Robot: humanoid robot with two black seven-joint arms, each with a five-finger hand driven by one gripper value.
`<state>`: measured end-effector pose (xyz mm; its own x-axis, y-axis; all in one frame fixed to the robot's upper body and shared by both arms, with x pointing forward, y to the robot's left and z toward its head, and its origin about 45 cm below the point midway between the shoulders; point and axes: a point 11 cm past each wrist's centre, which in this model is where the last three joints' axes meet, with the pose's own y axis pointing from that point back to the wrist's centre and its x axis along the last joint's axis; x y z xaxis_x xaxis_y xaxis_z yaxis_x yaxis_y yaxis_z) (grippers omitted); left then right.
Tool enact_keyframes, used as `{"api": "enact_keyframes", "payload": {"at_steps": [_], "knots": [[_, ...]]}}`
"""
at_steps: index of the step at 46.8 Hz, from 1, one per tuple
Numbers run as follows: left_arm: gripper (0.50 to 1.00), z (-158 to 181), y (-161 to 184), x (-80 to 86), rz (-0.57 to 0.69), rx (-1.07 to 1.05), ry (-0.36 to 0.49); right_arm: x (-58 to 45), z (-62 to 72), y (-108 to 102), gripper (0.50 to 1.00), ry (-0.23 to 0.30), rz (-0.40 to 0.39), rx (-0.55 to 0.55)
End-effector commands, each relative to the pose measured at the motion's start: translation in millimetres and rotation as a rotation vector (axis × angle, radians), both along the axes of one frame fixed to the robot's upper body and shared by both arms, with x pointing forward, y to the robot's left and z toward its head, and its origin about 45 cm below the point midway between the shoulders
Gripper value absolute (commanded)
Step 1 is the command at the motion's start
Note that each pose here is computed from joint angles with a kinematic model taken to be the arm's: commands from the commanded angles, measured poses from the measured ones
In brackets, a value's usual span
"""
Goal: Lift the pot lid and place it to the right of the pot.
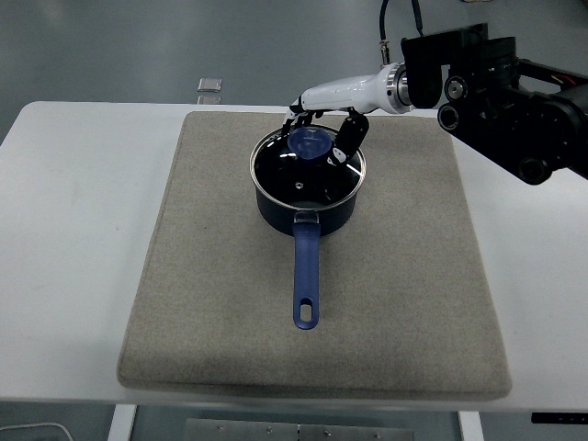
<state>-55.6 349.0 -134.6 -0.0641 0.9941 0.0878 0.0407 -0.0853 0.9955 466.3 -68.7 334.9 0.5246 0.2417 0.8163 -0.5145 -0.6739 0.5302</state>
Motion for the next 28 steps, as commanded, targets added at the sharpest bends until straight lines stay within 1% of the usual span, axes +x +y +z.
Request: {"api": "enact_keyframes", "payload": {"at_steps": [1, 6, 12, 28], "knots": [[1.000, 0.0, 0.0, 0.0, 0.000, 0.000, 0.000, 0.2, 0.0, -0.7, 0.787, -0.001, -0.001, -0.002], [1.000, 0.0, 0.0, 0.0, 0.000, 0.000, 0.000, 0.2, 4.3, 1.7, 0.787, -0.008, 0.004, -0.001], [1.000, 0.0, 0.0, 0.0, 0.000, 0.000, 0.000, 0.7, 5.7, 1.7, 0.782, -0.012, 0.004, -0.001], [1.000, 0.0, 0.0, 0.0, 0.000, 0.000, 0.000, -0.7, 5.8, 3.6, 0.782, -0.009, 0.010, 0.000]]}}
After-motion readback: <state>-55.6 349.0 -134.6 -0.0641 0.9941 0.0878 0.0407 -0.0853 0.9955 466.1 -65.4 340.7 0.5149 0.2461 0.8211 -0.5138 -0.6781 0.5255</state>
